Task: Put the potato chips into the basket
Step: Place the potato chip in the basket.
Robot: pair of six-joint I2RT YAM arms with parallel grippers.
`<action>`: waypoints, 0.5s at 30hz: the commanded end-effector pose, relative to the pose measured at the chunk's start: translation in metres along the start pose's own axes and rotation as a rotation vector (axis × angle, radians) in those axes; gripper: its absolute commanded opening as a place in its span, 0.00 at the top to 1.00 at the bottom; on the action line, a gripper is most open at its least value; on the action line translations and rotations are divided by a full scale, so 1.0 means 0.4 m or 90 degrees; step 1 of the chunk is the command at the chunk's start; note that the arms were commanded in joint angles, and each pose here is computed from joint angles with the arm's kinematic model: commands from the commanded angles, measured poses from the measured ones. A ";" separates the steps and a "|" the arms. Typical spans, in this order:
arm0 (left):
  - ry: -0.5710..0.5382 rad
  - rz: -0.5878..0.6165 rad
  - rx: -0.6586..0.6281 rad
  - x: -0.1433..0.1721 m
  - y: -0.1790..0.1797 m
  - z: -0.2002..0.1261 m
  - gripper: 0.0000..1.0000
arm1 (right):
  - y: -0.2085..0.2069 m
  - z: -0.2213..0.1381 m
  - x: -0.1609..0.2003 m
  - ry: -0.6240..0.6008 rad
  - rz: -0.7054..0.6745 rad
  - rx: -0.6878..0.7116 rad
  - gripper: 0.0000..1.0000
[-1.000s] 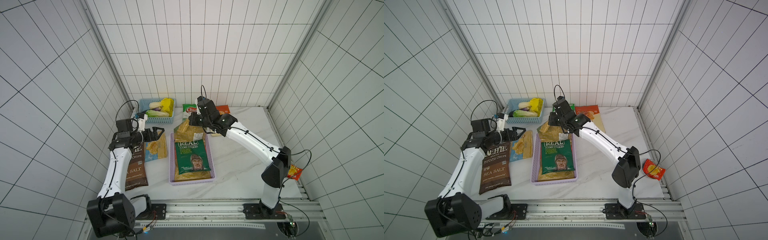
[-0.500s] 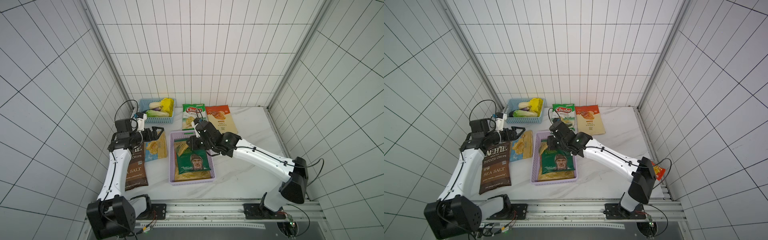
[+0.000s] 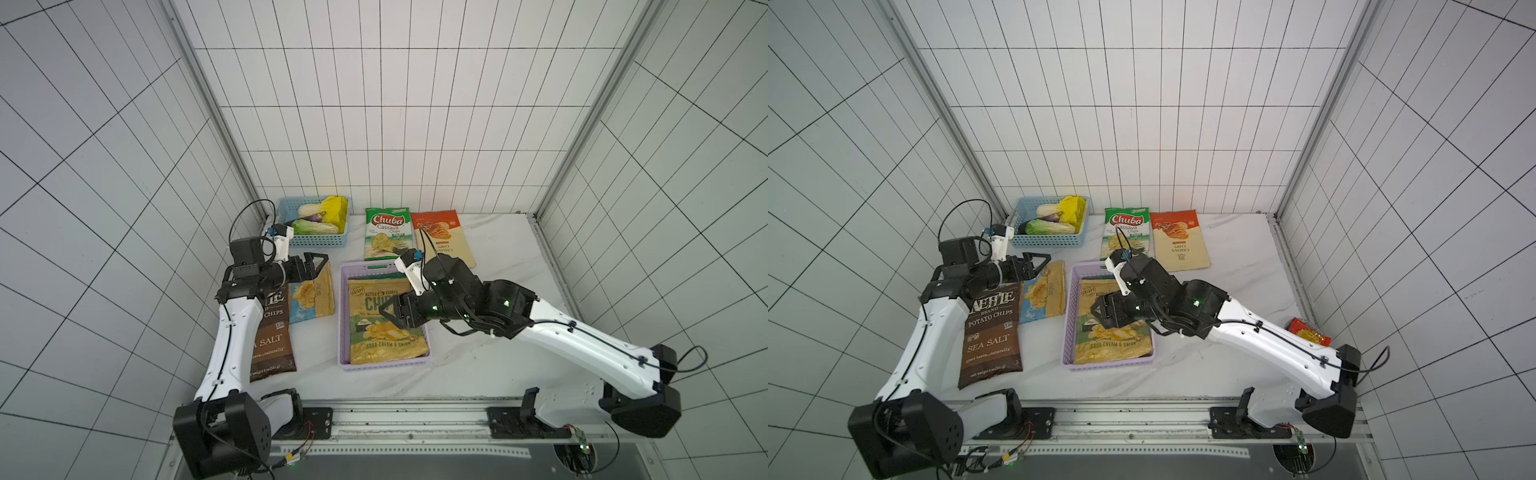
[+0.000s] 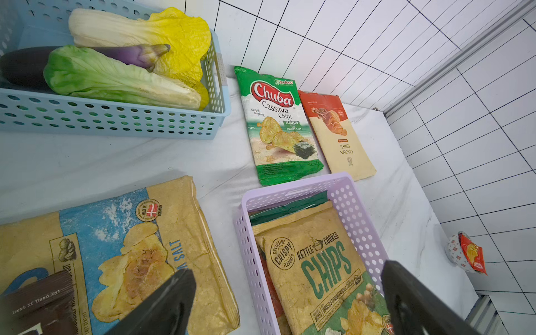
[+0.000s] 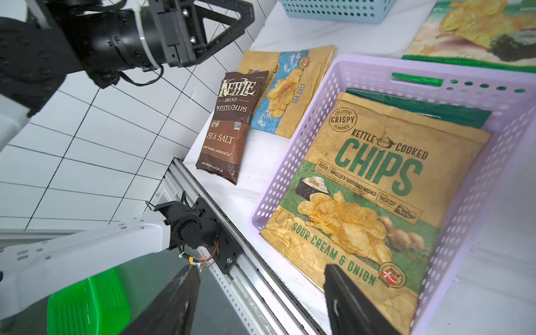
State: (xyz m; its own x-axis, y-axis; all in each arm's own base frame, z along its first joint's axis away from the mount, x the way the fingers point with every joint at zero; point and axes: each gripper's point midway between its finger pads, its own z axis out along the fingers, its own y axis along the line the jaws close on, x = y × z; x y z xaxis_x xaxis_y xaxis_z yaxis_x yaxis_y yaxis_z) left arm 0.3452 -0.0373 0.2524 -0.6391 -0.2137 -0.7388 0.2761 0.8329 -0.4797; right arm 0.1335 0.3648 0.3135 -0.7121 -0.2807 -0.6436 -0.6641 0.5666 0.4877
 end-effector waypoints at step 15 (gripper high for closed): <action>0.002 0.013 0.032 0.010 -0.009 0.014 0.02 | -0.170 0.234 0.188 0.195 0.000 0.036 0.41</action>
State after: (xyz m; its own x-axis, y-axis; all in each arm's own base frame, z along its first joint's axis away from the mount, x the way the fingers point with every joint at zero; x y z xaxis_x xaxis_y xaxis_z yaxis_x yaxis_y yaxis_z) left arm 0.3444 -0.0419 0.2507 -0.6395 -0.2098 -0.7396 0.3019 0.8163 -0.4925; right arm 0.1590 0.3611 0.1837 -0.7910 -0.4329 -0.4324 -0.6001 0.6866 0.4104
